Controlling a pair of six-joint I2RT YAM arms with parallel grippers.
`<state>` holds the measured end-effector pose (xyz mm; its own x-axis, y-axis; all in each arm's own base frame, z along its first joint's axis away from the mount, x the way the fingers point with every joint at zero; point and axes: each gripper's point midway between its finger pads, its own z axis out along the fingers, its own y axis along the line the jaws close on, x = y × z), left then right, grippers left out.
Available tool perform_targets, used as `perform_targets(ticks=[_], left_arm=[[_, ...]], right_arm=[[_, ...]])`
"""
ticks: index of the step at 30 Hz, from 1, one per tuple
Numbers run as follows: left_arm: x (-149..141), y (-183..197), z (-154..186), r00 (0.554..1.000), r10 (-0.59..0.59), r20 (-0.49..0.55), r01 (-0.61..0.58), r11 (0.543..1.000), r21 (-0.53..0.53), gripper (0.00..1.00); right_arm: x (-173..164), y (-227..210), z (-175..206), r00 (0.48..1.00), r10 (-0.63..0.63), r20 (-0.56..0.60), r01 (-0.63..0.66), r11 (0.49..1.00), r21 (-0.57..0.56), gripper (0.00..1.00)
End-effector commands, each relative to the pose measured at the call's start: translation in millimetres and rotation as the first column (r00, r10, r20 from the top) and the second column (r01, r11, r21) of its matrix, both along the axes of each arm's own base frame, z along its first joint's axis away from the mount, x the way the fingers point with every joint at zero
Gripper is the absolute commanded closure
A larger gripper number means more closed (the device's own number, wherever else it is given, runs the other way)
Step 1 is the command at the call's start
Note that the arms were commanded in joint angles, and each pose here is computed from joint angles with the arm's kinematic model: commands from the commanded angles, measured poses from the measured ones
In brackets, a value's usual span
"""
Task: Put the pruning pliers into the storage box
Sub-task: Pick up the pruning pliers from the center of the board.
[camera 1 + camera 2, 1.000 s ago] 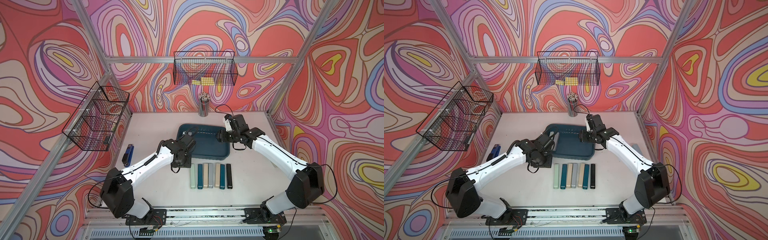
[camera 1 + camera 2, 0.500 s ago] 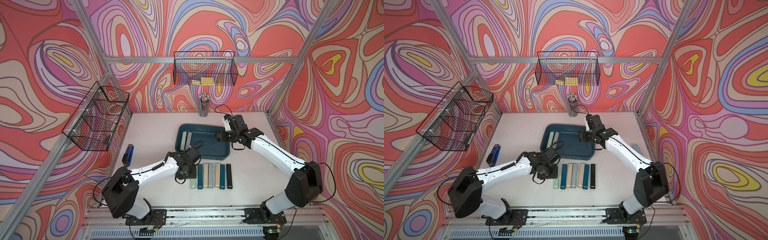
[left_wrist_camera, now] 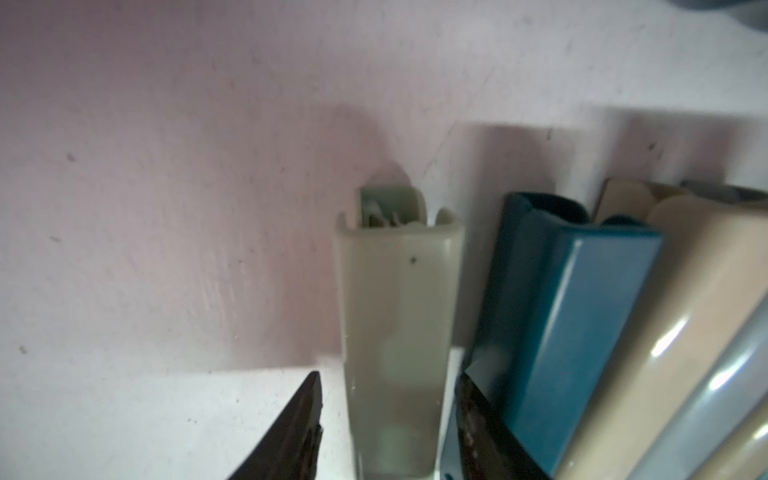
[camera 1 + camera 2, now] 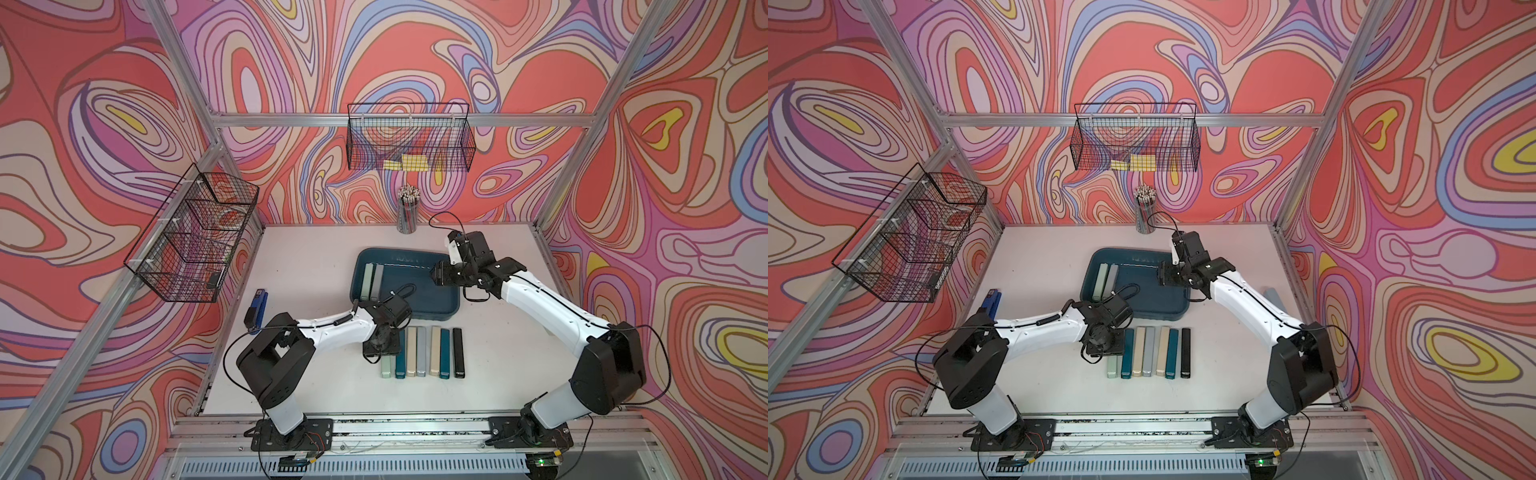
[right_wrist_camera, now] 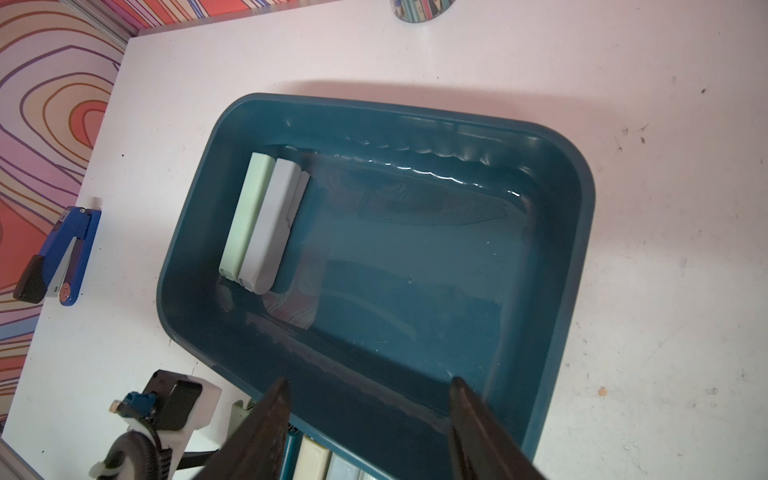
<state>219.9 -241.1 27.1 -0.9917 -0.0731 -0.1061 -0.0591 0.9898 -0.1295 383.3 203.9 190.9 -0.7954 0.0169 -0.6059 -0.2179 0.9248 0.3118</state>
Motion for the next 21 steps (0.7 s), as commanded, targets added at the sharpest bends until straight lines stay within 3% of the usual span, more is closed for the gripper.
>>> perform_targets(ticks=[1, 4, 6, 13, 21], left_arm=[[5, -1, -3, 1.0, -0.007, 0.012, 0.006, 1.0, 0.03, 0.52], [5, 1, -8, 1.0, -0.008, 0.002, 0.008, 0.999, 0.051, 0.59], [5, 5, -8, 1.0, -0.003, 0.005, 0.003, 0.998, 0.07, 0.7], [5, 13, 2, 1.0, -0.018, 0.019, 0.016, 0.994, 0.104, 0.82], [20, 5, 62, 0.994, -0.058, 0.092, 0.05, 0.995, 0.086, 0.83]], right_arm=[[-2, -1, -10, 1.0, -0.005, -0.021, 0.005, 1.0, -0.006, 0.38], [-2, 0, -11, 1.0, -0.005, -0.024, 0.005, 1.0, -0.004, 0.38], [-2, -1, -12, 1.0, -0.005, -0.027, 0.005, 1.0, -0.004, 0.38], [-1, 2, -14, 0.999, -0.005, -0.032, 0.005, 1.0, 0.007, 0.38], [0, 1, -8, 1.0, -0.008, -0.018, 0.009, 1.0, 0.012, 0.39]])
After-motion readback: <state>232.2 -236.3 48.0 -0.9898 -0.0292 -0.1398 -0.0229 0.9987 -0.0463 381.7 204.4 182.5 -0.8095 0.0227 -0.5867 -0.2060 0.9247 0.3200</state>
